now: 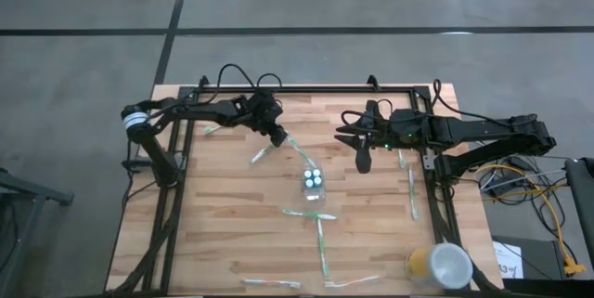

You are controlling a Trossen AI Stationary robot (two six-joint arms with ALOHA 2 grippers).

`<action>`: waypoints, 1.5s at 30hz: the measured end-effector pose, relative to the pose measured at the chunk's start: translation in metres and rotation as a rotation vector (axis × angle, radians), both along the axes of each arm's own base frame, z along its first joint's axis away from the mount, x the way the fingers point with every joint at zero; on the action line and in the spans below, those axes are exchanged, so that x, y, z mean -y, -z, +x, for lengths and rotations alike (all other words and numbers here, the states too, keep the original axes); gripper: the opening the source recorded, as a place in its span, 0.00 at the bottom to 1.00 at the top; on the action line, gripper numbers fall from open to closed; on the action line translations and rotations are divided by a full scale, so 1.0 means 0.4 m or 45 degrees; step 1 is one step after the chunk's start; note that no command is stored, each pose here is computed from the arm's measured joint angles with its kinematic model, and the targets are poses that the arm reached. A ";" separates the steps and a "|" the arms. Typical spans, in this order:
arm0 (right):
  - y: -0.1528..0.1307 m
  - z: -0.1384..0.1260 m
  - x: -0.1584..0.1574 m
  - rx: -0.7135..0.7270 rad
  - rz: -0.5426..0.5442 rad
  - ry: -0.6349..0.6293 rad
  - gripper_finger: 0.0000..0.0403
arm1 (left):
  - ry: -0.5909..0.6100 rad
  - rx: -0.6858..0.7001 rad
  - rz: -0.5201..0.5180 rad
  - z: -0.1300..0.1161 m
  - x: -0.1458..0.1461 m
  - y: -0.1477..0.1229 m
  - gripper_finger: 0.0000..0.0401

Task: Pick & Place toothbrushing station
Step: Put the white green toothbrush into the back side of the transparent organizer

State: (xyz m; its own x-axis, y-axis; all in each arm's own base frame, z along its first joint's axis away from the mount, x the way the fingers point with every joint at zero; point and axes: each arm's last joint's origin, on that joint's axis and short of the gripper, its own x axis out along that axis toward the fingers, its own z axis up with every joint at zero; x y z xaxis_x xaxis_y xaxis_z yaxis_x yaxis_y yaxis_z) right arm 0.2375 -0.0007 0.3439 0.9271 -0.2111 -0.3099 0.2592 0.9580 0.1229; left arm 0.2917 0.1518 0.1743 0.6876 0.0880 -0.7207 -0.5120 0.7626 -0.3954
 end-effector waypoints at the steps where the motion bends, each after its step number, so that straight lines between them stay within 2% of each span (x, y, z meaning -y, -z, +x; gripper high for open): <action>1: 0.000 0.000 0.000 0.000 0.000 0.000 0.23 | 0.000 -0.012 -0.007 0.002 -0.001 0.008 0.40; 6: 0.000 0.000 0.000 0.000 0.000 0.000 0.24 | 0.002 -0.055 -0.020 0.008 -0.007 0.037 0.40; 15: 0.000 0.000 0.000 0.000 0.000 0.000 0.24 | 0.075 -0.076 0.150 0.032 -0.024 0.039 0.40; 22: 0.000 0.000 0.000 0.000 0.000 0.000 0.21 | 0.100 -0.149 0.148 0.038 -0.029 0.085 0.40; 29: 0.000 0.000 0.000 0.001 0.000 0.000 0.19 | 0.092 -0.159 0.147 0.047 -0.035 0.093 0.39; 33: 0.000 0.000 0.000 0.001 0.000 0.000 0.19 | 0.070 -0.170 0.140 0.045 -0.036 0.094 0.33; 41: 0.000 0.000 0.000 0.001 0.000 0.000 0.21 | 0.086 -0.206 0.148 0.041 -0.035 0.097 0.09; 45: 0.000 0.000 0.000 0.001 0.000 0.000 0.22 | 0.067 -0.202 0.125 0.040 -0.034 0.096 0.06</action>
State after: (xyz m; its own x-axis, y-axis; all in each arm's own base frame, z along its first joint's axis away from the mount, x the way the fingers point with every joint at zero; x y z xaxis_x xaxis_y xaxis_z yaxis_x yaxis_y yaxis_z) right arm 0.2375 -0.0007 0.3440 0.9274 -0.2111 -0.3088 0.2591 0.9580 0.1232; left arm 0.3078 0.1654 0.1359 0.5718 0.1301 -0.8100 -0.5203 0.8209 -0.2354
